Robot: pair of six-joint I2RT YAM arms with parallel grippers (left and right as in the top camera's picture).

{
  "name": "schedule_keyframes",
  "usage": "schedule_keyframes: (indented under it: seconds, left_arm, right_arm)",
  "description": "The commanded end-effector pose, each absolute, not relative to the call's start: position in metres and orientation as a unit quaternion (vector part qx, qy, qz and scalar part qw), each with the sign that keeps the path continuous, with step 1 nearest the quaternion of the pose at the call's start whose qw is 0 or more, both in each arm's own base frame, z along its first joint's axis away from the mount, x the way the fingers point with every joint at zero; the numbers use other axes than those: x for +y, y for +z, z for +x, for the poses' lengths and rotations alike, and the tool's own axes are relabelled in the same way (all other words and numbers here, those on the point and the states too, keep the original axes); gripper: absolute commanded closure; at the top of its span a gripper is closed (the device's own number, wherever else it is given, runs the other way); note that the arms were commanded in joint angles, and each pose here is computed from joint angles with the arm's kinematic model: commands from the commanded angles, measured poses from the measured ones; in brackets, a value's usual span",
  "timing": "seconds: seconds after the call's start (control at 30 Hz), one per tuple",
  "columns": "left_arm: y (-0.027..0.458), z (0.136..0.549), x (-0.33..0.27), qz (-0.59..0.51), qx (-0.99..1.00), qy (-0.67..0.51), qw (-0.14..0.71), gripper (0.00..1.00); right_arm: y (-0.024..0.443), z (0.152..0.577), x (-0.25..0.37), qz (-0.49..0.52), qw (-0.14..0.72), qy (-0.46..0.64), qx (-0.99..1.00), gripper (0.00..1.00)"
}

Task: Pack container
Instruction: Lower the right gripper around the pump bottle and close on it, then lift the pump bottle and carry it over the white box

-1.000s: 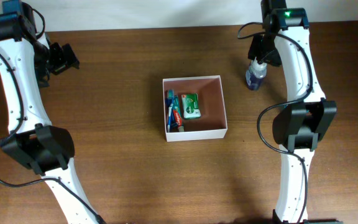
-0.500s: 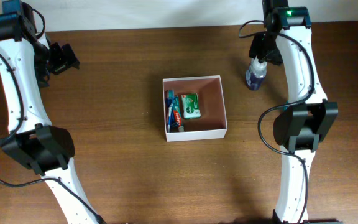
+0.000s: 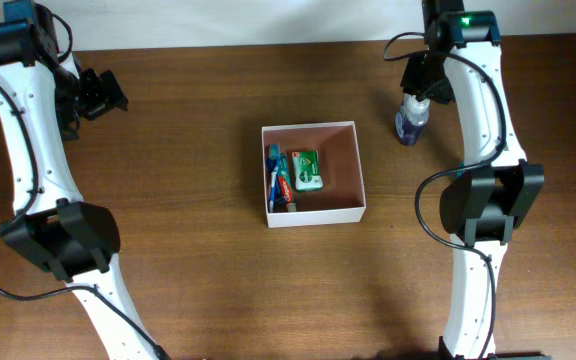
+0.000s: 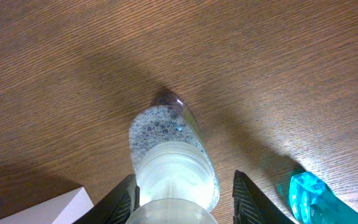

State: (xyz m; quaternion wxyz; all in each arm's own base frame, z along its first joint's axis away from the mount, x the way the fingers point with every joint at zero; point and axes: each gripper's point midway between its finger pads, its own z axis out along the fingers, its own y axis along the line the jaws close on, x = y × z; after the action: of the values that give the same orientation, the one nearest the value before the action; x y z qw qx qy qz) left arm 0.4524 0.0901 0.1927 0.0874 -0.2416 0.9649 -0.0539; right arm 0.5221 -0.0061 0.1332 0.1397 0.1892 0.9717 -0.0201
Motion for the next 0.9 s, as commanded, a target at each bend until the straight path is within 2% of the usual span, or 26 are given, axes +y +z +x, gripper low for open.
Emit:
schedule_keyframes:
  seconds: [0.0,0.23,0.53,0.87]
  left_arm:
    - [0.205,0.449,0.089,-0.234,0.965,-0.058,0.100,0.00]
    - [0.205,0.449,0.089,-0.234,0.965,-0.058,0.100,0.01]
    - [0.205,0.449,0.089,-0.234,0.965,-0.058,0.100,0.01]
    - [0.205,0.449,0.089,-0.234,0.965,-0.058,0.100,0.01]
  right_arm:
    - [0.158,0.520,-0.007,0.192,0.164,-0.023,0.967,0.60]
    - [0.159,0.518,-0.007,0.192,0.161,-0.024,0.968,0.75]
    - [0.170,0.514,-0.007,0.174,0.167,-0.026,0.970,0.75]
    - [0.239,0.484,0.000,0.162,0.206,0.002,0.965,0.75]
